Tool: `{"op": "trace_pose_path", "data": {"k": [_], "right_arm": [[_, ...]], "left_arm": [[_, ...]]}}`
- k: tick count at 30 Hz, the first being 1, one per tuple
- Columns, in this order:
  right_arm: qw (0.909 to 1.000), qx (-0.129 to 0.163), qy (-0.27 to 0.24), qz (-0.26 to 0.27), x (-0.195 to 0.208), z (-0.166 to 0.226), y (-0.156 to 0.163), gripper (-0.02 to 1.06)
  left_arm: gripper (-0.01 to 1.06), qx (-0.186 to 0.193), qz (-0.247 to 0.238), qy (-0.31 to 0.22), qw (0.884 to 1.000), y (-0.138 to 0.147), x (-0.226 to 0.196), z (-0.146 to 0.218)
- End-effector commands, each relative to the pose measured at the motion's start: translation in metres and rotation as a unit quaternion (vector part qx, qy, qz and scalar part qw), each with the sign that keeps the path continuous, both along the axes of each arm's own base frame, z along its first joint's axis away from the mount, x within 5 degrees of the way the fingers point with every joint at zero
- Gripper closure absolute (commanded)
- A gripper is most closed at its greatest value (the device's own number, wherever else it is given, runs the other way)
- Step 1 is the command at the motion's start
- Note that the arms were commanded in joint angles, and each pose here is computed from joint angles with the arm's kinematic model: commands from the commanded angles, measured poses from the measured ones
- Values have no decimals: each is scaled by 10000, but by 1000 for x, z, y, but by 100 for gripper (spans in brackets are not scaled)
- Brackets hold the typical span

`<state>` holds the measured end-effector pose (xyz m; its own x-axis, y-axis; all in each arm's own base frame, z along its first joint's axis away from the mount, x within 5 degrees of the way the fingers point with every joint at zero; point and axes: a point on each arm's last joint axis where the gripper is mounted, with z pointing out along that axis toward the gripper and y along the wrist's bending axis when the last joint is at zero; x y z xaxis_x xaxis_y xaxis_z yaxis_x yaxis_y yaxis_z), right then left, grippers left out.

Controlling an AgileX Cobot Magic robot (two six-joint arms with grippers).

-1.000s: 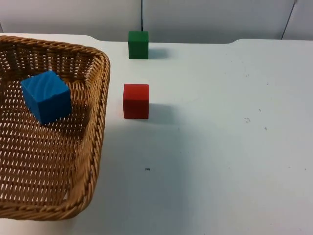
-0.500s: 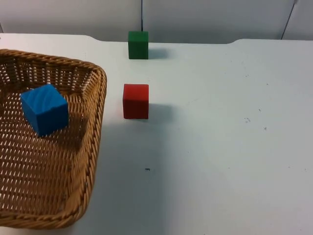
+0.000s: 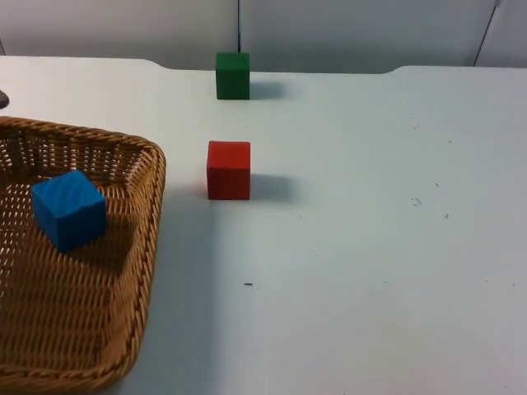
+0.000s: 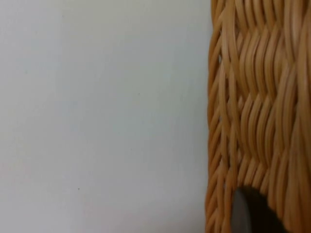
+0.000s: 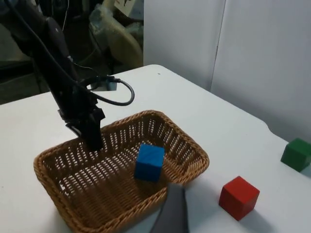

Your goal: Pick up the basket with the left hand and place the blue cube into the basket with the right hand.

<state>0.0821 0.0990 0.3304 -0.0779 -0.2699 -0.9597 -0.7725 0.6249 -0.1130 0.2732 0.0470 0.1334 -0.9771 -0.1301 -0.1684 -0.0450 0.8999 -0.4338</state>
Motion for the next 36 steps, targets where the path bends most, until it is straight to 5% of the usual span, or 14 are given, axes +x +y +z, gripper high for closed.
{"op": "trace_pose_path", "data": {"k": [1, 20, 25, 29, 36], "right_arm": [[10000, -28, 28, -17, -2, -3, -3, 34], [9999, -108, 91, -38, -2, -5, -4, 34], [9999, -114, 96, -38, -2, -6, -4, 34], [9999, -114, 96, -38, -2, -6, -4, 34], [9999, -114, 96, -38, -2, -6, -4, 34]], "left_arm": [[105, 3, 57, -104, 9999, 0, 6, 3], [103, 640, 43, -541, 9965, 11, 14, 0], [87, 748, 63, -599, 9954, 13, 15, 0], [57, 824, 68, -636, 9945, 14, 16, 0], [32, 977, -138, -606, 9933, 16, 14, -1]]}}
